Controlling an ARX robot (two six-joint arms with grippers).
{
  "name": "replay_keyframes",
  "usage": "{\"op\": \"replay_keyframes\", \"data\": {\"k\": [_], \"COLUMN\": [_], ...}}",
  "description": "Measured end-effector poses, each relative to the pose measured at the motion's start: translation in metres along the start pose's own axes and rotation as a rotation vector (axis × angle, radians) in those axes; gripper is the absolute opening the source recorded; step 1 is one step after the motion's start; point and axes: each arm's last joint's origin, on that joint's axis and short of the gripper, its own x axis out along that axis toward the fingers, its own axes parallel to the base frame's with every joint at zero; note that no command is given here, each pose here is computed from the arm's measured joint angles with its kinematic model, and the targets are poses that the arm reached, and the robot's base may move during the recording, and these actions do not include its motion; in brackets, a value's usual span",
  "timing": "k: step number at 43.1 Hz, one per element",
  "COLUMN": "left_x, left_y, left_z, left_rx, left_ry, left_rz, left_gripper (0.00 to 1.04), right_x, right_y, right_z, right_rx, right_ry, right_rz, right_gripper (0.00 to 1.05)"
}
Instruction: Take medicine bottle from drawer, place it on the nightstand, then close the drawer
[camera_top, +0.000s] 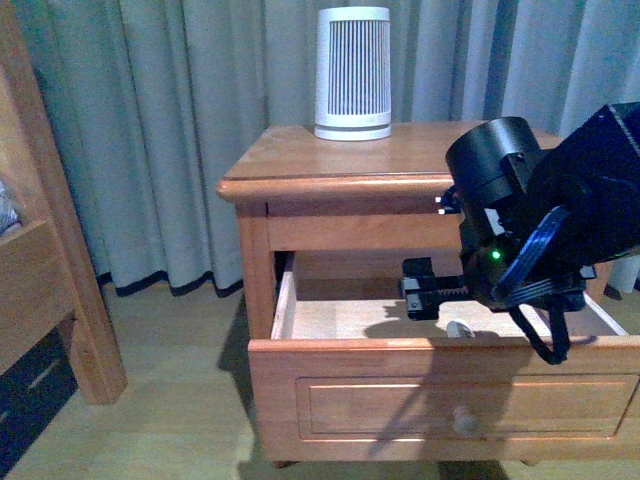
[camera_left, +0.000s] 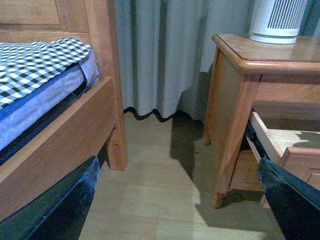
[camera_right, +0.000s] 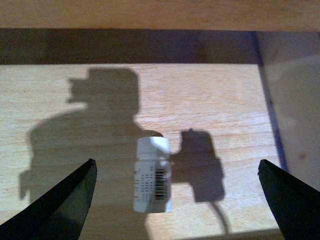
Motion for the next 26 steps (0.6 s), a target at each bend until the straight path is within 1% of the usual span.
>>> {"op": "replay_keyframes", "data": {"k": [6,10,14,21,26], "left_x": [0.000,0.000,0.000,0.000,0.000], "left_y": [0.000,0.000,0.000,0.000,0.000], "left_z": [0.000,0.000,0.000,0.000,0.000], "left_rx": [0.000,0.000,0.000,0.000,0.000], "left_ry": [0.000,0.000,0.000,0.000,0.000], "left_rz": [0.000,0.000,0.000,0.000,0.000], "left_gripper": [0.98,0.98,0.98,0.98,0.98], "right_x": [0.018,0.027,0.034,0.041,0.049], "right_y": [0.014,0.019,0.021,0.025,0.026], "right_z": [-0.008,-0.015,-0.019,-0.017,-0.022], "right_rx": [-0.013,-0.021,-0.028,-0.025,-0.018], "right_ry": [0.035,0.056,0.072,0.080,0.133], "right_rz": [0.009,0.003,-0.010,-0.019,-0.011], "right_gripper": [0.98,0.98,0.98,0.98,0.98]}}
